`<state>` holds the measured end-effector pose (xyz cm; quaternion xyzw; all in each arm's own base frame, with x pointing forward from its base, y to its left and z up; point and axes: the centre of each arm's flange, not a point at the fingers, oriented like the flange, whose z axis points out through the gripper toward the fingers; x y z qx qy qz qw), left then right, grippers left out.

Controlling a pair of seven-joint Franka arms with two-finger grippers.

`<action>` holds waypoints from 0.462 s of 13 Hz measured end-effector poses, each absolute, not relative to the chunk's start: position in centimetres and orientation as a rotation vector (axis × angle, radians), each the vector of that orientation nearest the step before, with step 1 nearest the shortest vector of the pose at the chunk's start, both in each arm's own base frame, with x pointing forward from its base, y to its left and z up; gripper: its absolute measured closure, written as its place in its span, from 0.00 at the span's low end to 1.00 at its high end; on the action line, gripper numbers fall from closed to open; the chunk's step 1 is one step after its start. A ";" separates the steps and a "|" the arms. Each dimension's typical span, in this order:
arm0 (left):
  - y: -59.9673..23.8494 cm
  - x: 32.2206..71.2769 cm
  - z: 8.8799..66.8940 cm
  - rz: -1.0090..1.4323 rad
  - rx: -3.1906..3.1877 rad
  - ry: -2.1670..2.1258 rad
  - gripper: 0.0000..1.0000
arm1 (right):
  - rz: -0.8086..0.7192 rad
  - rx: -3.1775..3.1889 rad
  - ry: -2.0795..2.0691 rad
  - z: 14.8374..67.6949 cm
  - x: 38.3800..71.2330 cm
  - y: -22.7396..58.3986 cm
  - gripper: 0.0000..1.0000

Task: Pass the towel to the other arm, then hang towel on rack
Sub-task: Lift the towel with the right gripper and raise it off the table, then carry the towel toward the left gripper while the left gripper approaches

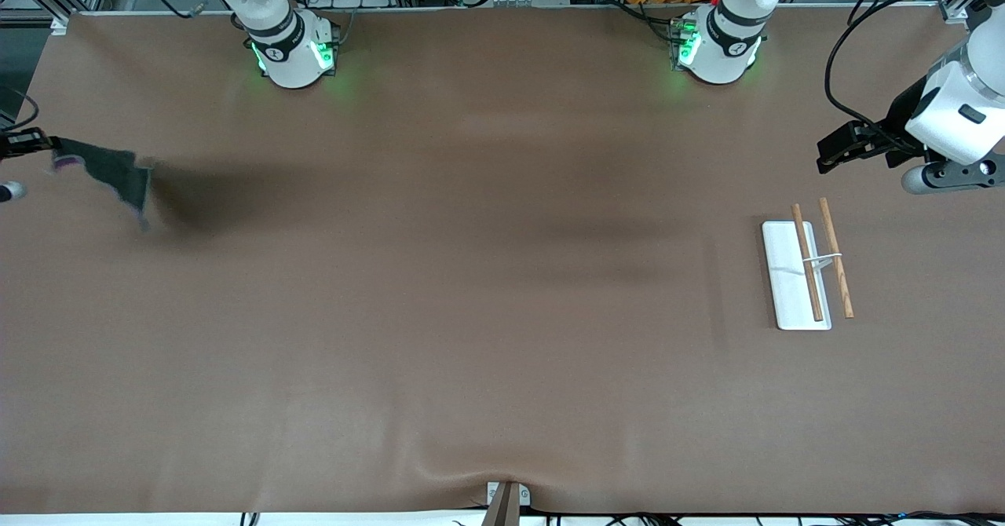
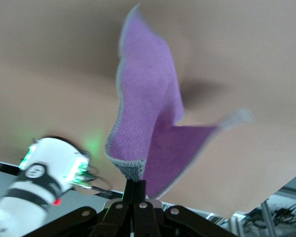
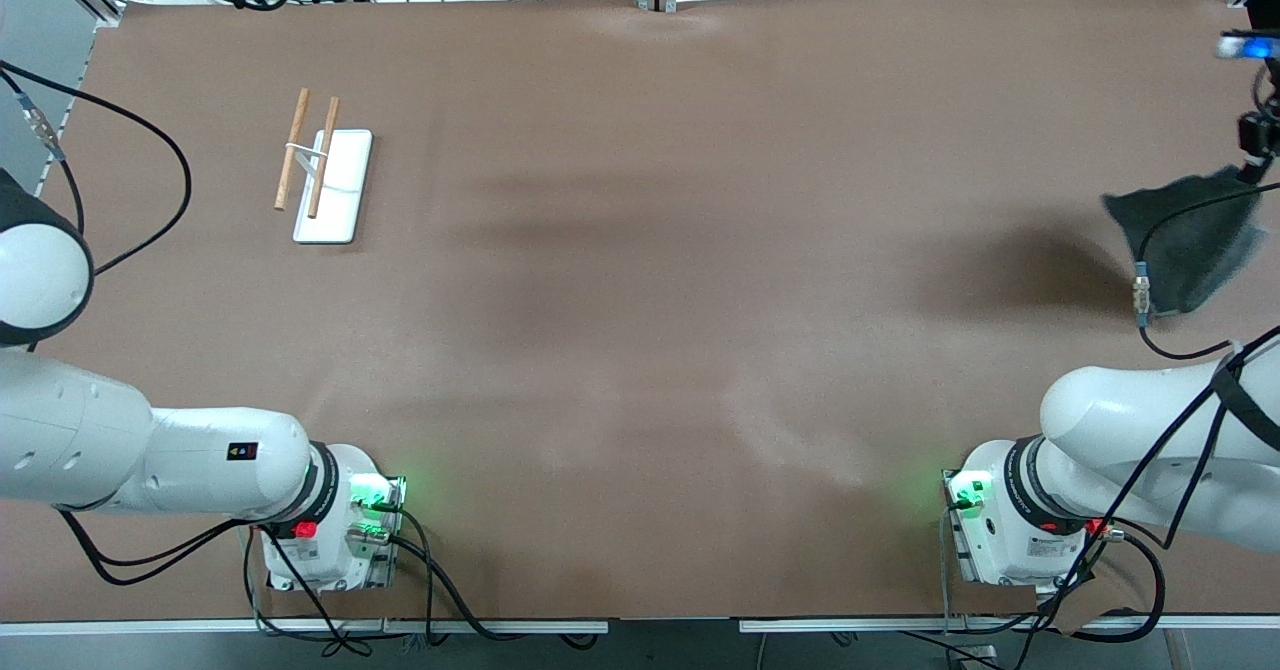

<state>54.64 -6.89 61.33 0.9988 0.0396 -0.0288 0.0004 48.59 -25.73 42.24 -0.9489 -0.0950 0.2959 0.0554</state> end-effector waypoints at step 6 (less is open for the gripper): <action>-8.3 56.0 60.2 -0.069 3.057 0.112 0.00 | 0.920 -2.820 0.073 44.1 51.3 -12.8 0.99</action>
